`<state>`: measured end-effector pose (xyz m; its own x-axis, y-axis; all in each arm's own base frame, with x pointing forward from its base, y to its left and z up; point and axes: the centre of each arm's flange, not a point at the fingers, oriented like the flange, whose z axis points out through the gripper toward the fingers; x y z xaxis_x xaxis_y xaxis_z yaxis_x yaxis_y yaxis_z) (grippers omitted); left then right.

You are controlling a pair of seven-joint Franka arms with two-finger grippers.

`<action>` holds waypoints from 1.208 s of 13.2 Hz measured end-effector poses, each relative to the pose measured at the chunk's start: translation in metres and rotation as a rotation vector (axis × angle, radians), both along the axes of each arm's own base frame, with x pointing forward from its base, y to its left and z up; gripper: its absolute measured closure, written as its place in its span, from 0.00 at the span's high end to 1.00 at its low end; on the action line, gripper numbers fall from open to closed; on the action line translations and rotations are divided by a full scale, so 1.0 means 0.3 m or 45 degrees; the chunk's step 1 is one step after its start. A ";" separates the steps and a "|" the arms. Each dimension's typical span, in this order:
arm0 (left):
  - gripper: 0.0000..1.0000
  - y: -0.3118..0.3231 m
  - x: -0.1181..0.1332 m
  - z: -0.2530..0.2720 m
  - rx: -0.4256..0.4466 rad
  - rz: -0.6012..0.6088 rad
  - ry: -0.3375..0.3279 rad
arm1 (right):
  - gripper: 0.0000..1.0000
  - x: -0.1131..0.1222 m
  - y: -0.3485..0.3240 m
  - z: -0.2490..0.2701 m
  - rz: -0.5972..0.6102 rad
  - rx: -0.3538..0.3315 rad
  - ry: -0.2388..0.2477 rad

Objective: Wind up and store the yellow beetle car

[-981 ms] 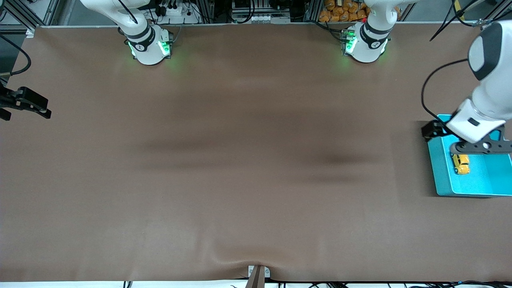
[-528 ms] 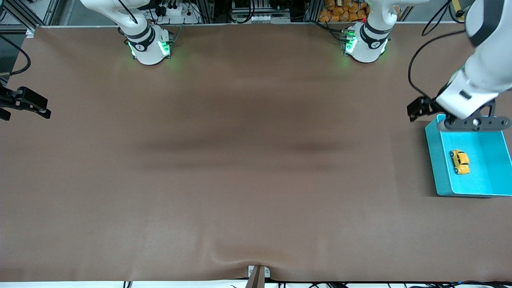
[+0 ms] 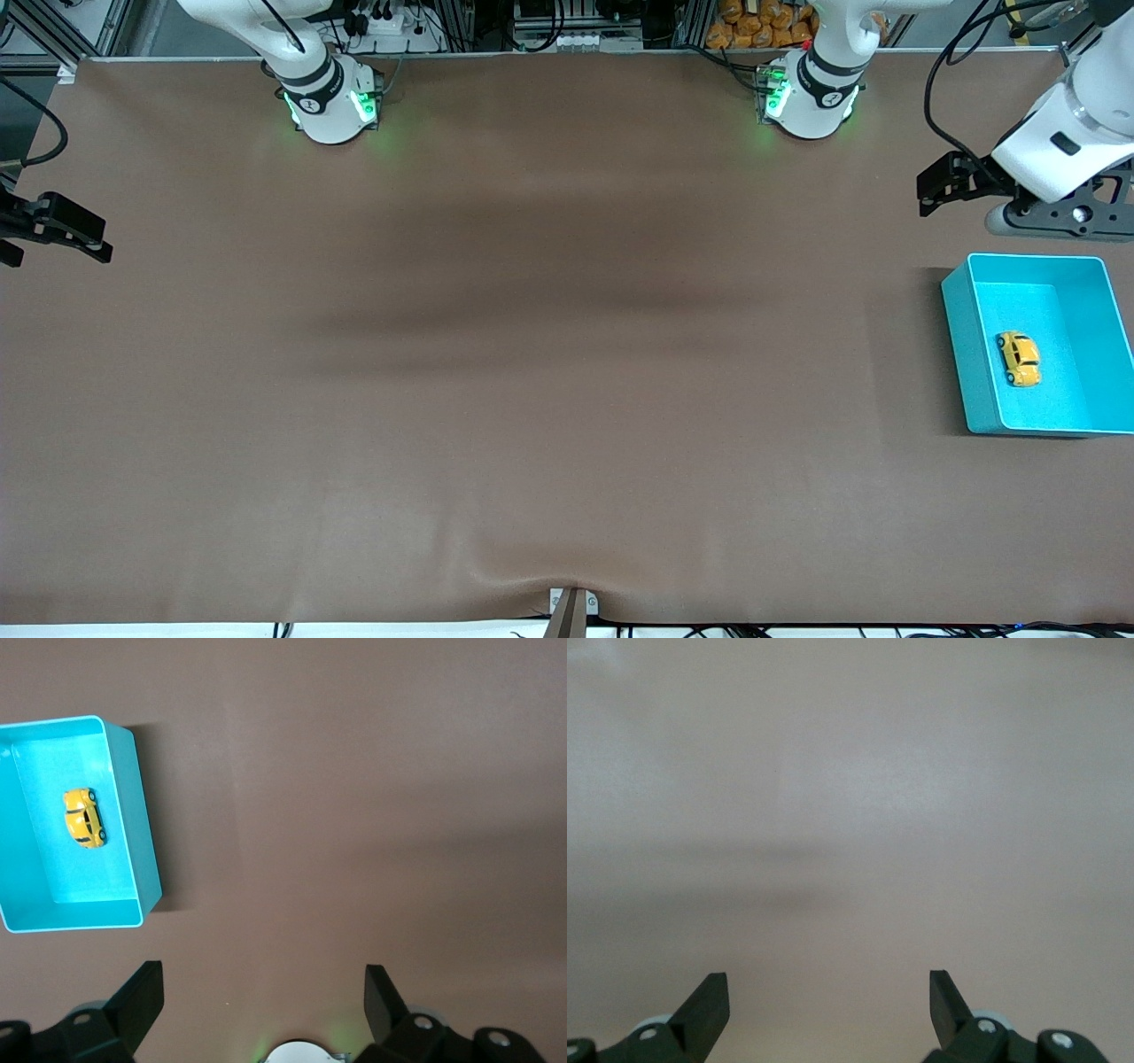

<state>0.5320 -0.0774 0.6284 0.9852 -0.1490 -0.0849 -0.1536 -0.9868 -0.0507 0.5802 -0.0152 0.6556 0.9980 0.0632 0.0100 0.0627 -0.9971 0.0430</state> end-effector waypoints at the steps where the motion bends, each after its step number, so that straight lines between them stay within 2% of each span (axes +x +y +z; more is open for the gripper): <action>1: 1.00 0.006 -0.001 0.005 -0.002 -0.012 -0.001 | 1.00 0.000 0.000 0.000 0.000 0.000 0.000; 5: 1.00 0.033 0.002 0.022 -0.004 0.003 -0.014 | 1.00 0.000 0.001 0.007 0.001 0.000 -0.008; 9: 1.00 0.165 0.009 0.053 -0.033 0.135 -0.037 | 1.00 0.000 0.001 0.013 0.001 0.000 -0.013; 16: 1.00 0.147 0.005 0.067 -0.034 0.244 -0.053 | 1.00 0.000 0.002 0.014 0.009 0.000 -0.013</action>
